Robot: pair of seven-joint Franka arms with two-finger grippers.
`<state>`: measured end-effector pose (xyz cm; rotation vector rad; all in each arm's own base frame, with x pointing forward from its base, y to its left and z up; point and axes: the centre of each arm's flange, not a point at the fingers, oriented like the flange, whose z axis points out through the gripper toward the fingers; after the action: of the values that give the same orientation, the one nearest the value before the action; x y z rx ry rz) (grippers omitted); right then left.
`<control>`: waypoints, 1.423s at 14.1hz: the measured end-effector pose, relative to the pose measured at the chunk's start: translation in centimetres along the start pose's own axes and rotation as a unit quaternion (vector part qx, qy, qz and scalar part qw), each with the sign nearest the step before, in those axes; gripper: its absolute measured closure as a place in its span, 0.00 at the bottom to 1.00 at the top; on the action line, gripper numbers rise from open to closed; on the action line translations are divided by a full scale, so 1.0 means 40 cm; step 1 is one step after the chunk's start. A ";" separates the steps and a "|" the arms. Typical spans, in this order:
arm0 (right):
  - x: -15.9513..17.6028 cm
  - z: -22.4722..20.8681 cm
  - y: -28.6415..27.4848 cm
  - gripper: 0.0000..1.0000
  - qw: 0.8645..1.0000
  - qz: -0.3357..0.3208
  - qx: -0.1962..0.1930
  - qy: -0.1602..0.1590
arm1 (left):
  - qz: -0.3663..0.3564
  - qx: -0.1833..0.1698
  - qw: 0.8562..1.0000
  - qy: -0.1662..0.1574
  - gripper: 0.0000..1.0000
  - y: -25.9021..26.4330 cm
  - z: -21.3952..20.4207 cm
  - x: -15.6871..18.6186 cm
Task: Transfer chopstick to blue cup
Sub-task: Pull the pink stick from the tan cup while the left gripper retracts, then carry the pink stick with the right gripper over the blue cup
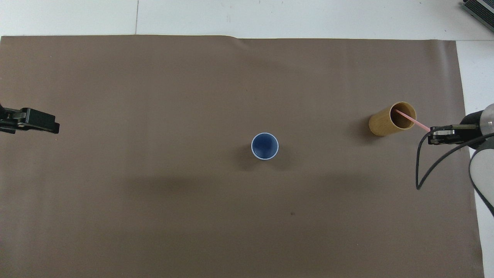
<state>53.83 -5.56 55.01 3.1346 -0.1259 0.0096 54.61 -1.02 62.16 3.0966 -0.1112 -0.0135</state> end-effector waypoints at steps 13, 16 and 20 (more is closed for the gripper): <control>-0.131 -0.271 -0.484 0.92 0.965 0.223 0.119 -0.075 | 0.012 0.007 1.000 -0.005 0.00 0.031 -0.081 -0.052; -0.141 -0.259 -0.643 0.92 0.942 0.285 0.157 -0.083 | 0.013 0.007 1.000 -0.007 0.00 0.033 -0.081 -0.054; -0.144 -0.171 -0.804 0.92 0.928 0.316 0.165 -0.104 | 0.013 0.007 1.000 0.000 0.00 0.033 -0.103 -0.068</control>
<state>50.64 26.97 61.69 3.2321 -1.2446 -0.3322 51.84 -1.98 66.35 3.1094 -0.1518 -0.0114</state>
